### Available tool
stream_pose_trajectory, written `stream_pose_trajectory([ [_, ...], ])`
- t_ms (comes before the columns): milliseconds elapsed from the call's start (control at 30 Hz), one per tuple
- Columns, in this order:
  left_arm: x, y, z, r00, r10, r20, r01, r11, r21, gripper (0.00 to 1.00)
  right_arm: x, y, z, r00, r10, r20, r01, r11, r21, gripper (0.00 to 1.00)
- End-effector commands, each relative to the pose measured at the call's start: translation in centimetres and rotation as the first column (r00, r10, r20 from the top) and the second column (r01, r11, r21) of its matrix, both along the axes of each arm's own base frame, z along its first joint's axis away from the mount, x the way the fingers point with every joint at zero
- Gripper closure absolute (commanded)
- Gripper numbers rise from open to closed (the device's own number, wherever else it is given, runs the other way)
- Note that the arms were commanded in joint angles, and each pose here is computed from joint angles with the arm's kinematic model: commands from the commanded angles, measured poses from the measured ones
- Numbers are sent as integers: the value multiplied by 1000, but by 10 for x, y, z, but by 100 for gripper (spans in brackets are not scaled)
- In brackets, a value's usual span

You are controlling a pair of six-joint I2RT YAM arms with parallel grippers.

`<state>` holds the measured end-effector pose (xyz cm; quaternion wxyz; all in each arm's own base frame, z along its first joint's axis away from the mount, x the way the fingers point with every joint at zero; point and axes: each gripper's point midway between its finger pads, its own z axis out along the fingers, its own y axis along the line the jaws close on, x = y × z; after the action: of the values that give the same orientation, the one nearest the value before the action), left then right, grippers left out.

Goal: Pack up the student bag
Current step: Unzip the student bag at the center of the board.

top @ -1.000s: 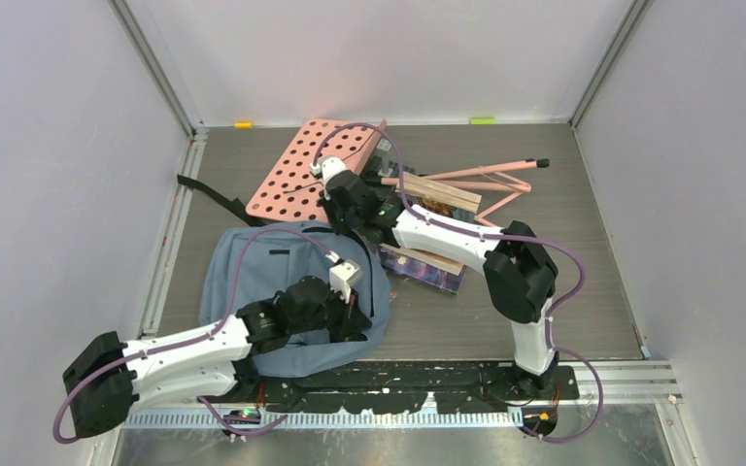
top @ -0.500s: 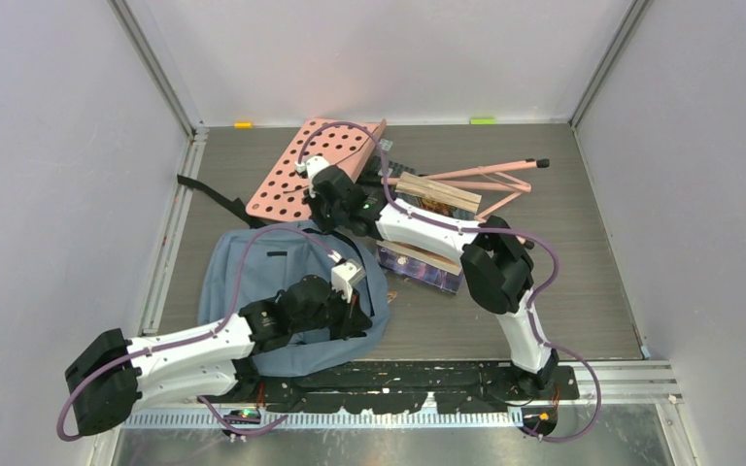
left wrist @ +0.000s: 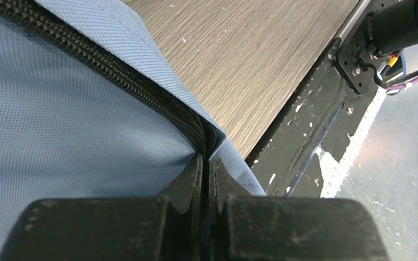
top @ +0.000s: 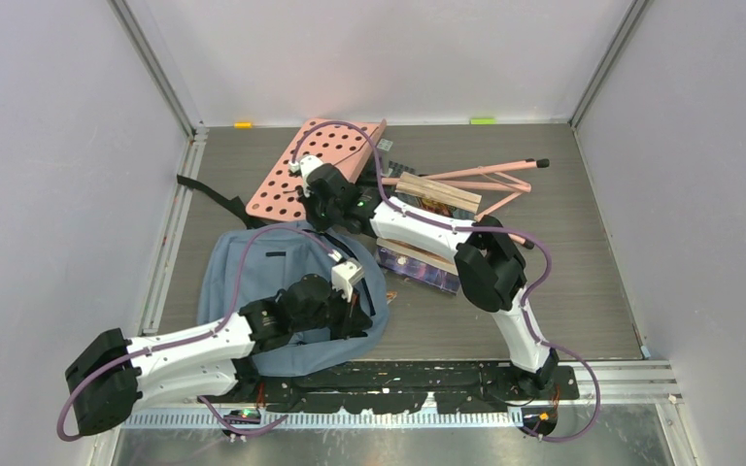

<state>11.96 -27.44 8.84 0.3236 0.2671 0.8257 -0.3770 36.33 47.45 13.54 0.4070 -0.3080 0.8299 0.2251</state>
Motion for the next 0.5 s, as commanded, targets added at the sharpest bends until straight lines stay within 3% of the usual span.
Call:
stream_pose_trajectory([
  [0,-13,-9,25,998,-38,-45,36,998,-47,100,19,19,66,991,-29,133,9,989,148,100],
  [67,-4,-2,31,999,33,-36,-34,999,-27,96,17,12,69,990,-44,133,25,989,146,100],
  [167,8,13,45,991,129,-16,-129,991,23,77,13,3,83,988,-59,142,38,988,151,91],
  [267,20,29,62,976,218,27,-219,973,67,44,9,-10,85,987,-82,139,64,989,133,83],
  [367,32,48,83,957,276,87,-285,952,113,26,4,-27,97,982,-119,146,100,986,133,64],
  [467,43,64,96,945,305,119,-321,932,166,21,0,-42,118,974,-160,163,136,979,149,45],
])
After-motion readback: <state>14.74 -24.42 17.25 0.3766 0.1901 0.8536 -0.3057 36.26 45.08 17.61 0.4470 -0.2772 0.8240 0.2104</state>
